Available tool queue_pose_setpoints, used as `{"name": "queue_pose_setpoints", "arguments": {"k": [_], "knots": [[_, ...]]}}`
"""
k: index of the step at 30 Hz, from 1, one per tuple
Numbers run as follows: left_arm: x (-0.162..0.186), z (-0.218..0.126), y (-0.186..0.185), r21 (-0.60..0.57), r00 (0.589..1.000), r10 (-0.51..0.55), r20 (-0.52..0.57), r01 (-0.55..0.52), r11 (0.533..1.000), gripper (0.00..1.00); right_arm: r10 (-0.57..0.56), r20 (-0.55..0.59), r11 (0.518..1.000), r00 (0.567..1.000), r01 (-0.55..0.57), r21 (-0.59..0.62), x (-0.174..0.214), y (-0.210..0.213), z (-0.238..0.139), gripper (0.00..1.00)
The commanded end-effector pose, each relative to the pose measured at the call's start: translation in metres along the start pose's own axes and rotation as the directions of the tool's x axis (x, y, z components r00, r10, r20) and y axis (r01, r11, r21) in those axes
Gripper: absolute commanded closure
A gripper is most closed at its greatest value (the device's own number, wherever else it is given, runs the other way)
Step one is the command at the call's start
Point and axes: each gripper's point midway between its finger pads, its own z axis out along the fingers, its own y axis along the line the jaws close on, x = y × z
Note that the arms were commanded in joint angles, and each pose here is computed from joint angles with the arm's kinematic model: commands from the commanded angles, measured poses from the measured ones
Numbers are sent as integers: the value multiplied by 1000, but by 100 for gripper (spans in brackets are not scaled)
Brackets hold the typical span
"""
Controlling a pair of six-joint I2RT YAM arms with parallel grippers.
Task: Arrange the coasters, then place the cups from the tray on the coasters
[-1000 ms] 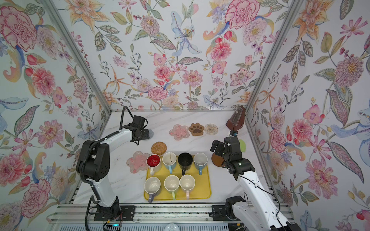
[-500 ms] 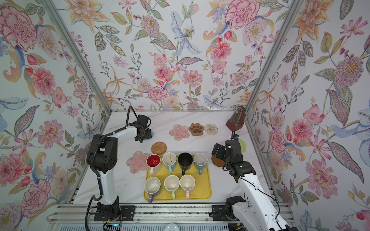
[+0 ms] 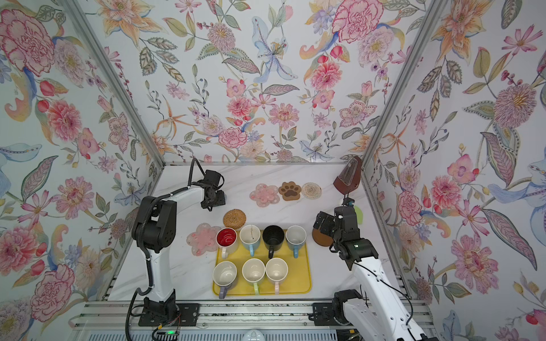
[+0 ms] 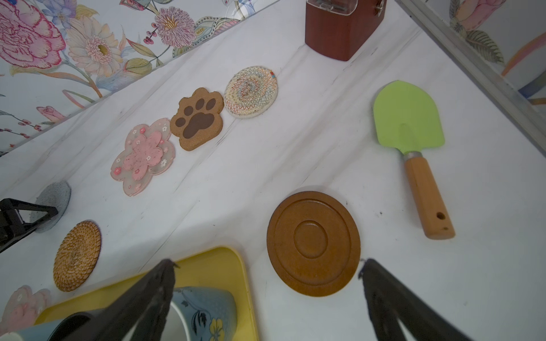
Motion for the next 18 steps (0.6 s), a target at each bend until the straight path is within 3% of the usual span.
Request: {"name": "queue_pose_setpoints", "arguments": {"k": [1,18], "knots": [[13,12,-1,20,999,-22,-47,23,1000,35,6,-21,1000,1000,-5,21,9,-7,1,1],[49,10,-48,118,997,1,-83,9,993,35,18,-38,999,999,-17,28,11,-12,5,1]]}}
